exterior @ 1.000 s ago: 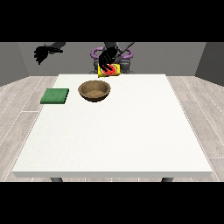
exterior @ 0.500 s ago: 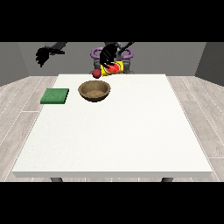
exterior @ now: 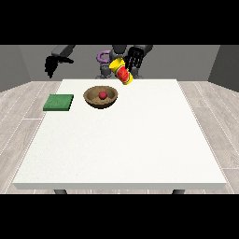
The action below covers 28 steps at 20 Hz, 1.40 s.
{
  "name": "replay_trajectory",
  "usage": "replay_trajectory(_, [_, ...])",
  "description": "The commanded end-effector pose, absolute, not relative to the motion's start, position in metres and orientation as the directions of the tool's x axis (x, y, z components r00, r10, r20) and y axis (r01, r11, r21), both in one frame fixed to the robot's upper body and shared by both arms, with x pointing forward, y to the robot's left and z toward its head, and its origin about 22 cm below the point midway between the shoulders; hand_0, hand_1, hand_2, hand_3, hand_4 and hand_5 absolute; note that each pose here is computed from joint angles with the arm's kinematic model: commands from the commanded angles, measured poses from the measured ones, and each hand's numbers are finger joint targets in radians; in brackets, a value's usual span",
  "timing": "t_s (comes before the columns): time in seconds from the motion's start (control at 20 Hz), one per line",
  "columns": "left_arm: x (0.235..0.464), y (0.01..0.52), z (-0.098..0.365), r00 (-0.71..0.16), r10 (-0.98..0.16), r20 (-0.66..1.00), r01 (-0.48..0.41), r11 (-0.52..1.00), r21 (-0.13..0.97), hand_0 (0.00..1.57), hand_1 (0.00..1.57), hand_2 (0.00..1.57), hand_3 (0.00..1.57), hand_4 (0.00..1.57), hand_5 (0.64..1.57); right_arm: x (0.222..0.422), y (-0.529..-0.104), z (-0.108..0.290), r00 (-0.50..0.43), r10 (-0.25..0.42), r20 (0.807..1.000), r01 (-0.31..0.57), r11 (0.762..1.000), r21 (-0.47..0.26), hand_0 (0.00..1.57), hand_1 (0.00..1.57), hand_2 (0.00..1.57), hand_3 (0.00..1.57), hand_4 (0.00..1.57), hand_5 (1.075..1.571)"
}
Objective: Pick the cup and pour the ball into the bowl, then pick the bowl and place it on the pad
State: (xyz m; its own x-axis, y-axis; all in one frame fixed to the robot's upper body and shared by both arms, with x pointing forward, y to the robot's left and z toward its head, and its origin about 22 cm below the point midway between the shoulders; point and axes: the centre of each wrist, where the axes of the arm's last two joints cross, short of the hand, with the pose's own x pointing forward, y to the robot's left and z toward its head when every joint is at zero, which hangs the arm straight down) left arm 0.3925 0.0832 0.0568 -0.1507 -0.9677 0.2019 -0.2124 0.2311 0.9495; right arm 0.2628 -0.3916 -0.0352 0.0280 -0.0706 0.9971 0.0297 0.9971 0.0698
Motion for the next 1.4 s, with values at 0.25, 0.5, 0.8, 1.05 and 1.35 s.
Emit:
replay_trajectory(0.25, [0.367,0.133,0.047,-0.107,-0.444,0.890,-0.182,0.889,0.421,0.00,0.00,0.00,0.00,0.00,1.556,0.297,-0.326,-0.030,-0.056,-0.104,0.993,0.015,0.994,0.105,0.00,0.00,0.00,0.00,0.29,1.570])
replay_trajectory(0.5, [0.339,0.149,0.016,-0.187,-0.245,0.951,-0.027,0.969,0.244,0.00,0.00,0.00,0.00,0.00,1.566,0.299,-0.272,-0.044,-0.008,-0.114,0.993,0.071,0.991,0.114,0.00,0.00,0.00,0.00,0.24,1.571])
replay_trajectory(0.8, [0.331,0.184,0.003,-0.271,-0.193,0.943,0.049,0.976,0.213,0.00,0.00,0.00,0.00,0.00,1.563,0.312,-0.268,-0.047,-0.069,-0.134,0.989,0.153,0.978,0.143,0.00,0.00,0.00,0.00,0.33,1.570])
replay_trajectory(1.05, [0.326,0.209,0.007,-0.230,-0.219,0.948,0.036,0.972,0.233,0.00,0.00,0.00,0.00,0.00,1.565,0.310,-0.252,-0.074,0.004,-0.120,0.993,0.156,0.981,0.118,0.00,0.00,0.00,0.00,0.26,1.567])
replay_trajectory(1.35, [0.330,0.212,0.030,-0.268,-0.231,0.935,0.027,0.969,0.247,0.00,0.00,0.00,0.00,0.00,1.565,0.319,-0.268,-0.083,-0.015,-0.118,0.993,0.161,0.980,0.119,0.00,0.00,0.00,0.00,0.20,1.562])
